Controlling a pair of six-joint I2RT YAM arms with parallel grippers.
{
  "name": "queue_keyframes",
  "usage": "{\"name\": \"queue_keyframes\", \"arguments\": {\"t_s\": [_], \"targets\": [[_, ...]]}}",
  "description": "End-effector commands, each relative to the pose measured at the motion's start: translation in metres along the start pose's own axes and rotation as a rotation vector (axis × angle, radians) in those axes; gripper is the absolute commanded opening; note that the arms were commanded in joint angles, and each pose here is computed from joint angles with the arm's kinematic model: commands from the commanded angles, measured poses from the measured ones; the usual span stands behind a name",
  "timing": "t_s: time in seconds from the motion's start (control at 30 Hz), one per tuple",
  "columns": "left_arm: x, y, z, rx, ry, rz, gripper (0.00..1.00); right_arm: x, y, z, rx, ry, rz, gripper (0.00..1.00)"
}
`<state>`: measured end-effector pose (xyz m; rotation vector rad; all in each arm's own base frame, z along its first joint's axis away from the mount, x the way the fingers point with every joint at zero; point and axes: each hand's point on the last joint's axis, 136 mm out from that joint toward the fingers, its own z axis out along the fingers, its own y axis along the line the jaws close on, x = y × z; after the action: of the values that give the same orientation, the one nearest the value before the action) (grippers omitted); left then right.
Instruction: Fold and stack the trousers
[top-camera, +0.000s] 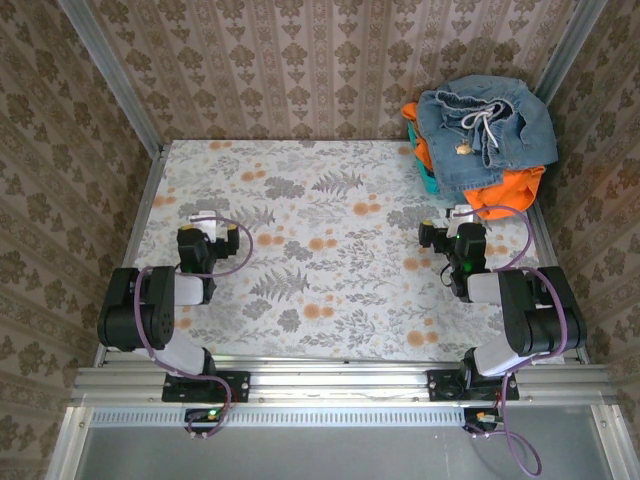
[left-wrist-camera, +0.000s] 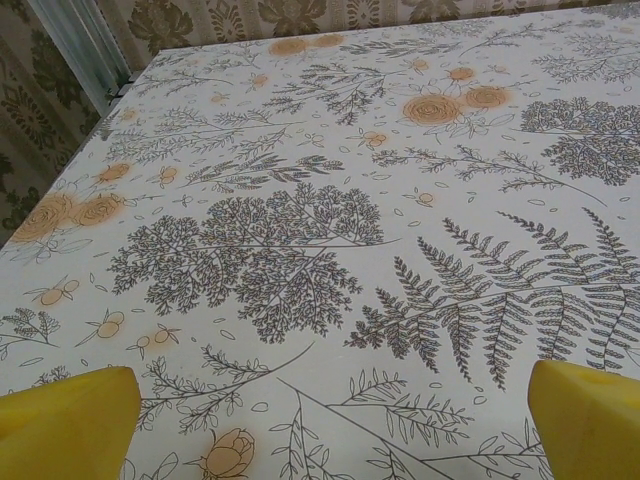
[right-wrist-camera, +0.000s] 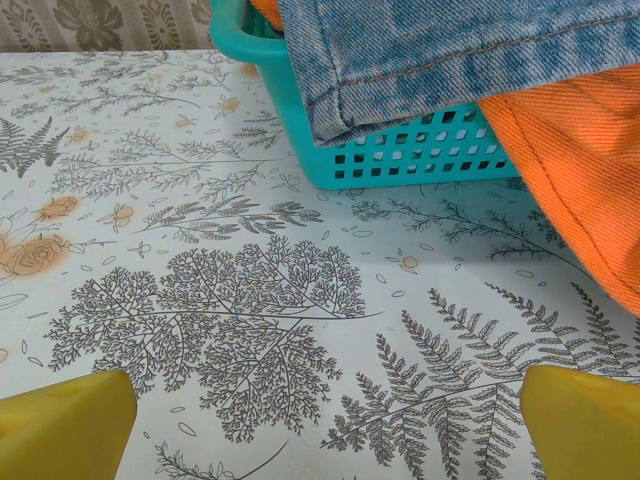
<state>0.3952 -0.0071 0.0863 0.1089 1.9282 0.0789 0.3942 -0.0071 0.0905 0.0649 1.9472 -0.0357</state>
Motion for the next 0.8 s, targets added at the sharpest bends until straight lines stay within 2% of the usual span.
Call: {"name": "queue_keyframes", "arguments": {"t_s": [0.0,0.33,0.43,0.5,0.6,0.7,0.77], "targets": [[-0.011,0.001,0.002,0.015,-0.029,0.008,1.00,-0.009,0.002,0.003,-0.001,-0.022,0.001,1.00],[-0.011,0.002,0.002,0.013,-0.027,0.001,1.00,-0.009,0.001,0.003,0.003,-0.022,0.000,1.00],[-0.027,-0.006,-0.006,0.027,-0.037,0.049,1.00,-0.034,0.000,-0.007,0.137,0.006,-0.081,1.00],[-0.053,-0.016,-0.022,0.031,-0.052,0.110,1.00,-0.072,0.017,-0.018,0.161,0.040,-0.164,1.00],[-0.109,-0.034,-0.060,0.088,-0.155,0.114,1.00,-0.130,0.045,-0.042,0.140,0.055,-0.192,1.00],[-0.169,-0.036,-0.108,0.133,-0.270,-0.014,1.00,-0.179,0.056,-0.077,0.148,0.100,-0.079,1.00],[-0.201,-0.024,-0.141,0.125,-0.325,-0.188,1.00,-0.203,0.061,-0.100,0.097,0.135,0.034,1.00]]}}
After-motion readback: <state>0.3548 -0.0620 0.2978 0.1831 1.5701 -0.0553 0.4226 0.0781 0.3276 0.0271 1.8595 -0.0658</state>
